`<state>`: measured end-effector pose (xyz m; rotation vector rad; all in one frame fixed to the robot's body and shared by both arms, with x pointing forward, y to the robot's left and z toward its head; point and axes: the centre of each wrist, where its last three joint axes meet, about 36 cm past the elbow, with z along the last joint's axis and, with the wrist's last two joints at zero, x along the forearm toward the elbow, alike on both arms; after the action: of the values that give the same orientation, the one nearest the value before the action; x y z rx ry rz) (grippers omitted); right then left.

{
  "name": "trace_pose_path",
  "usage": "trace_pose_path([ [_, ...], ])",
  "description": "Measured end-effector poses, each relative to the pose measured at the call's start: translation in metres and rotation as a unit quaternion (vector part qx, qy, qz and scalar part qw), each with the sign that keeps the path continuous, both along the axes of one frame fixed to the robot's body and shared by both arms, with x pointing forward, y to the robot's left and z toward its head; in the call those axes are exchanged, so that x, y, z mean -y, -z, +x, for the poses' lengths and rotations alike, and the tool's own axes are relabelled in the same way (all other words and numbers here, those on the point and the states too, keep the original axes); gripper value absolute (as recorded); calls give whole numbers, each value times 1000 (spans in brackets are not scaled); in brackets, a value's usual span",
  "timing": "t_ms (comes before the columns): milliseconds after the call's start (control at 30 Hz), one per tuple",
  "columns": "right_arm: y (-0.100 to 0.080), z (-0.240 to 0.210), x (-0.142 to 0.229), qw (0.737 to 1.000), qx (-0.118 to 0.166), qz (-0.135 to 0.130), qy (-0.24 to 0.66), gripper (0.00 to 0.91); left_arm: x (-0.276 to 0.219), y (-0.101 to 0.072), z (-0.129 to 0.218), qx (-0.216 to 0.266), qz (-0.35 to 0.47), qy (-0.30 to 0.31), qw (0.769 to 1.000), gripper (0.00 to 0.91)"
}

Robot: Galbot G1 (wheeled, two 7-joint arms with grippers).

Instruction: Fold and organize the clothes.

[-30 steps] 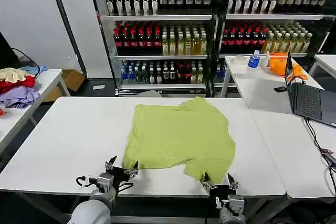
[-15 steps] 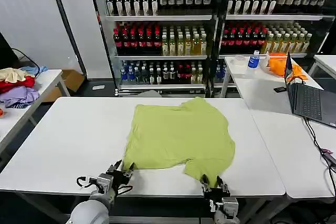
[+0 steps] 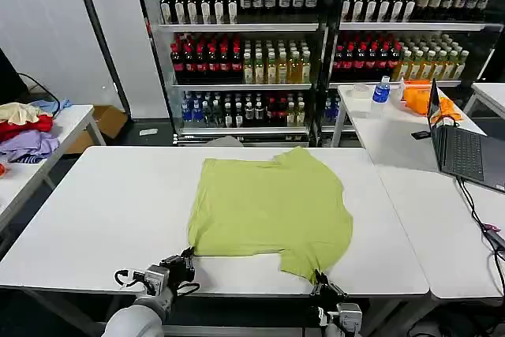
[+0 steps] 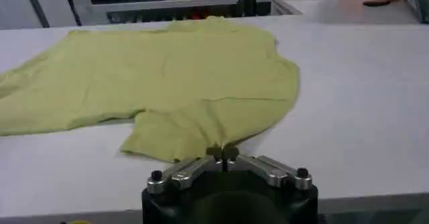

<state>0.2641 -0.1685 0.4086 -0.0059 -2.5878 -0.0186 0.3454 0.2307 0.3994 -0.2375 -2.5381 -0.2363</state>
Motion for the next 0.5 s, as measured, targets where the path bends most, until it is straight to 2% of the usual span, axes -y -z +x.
trace_pose_path([
  [367,-29,-27,15,999,34,-9,5,0,0,-32,-29,15,-28,7,999,20],
  [500,-41,-30,23,998,55,-19,5,0,0,-45,-39,24,-36,6,999,20],
])
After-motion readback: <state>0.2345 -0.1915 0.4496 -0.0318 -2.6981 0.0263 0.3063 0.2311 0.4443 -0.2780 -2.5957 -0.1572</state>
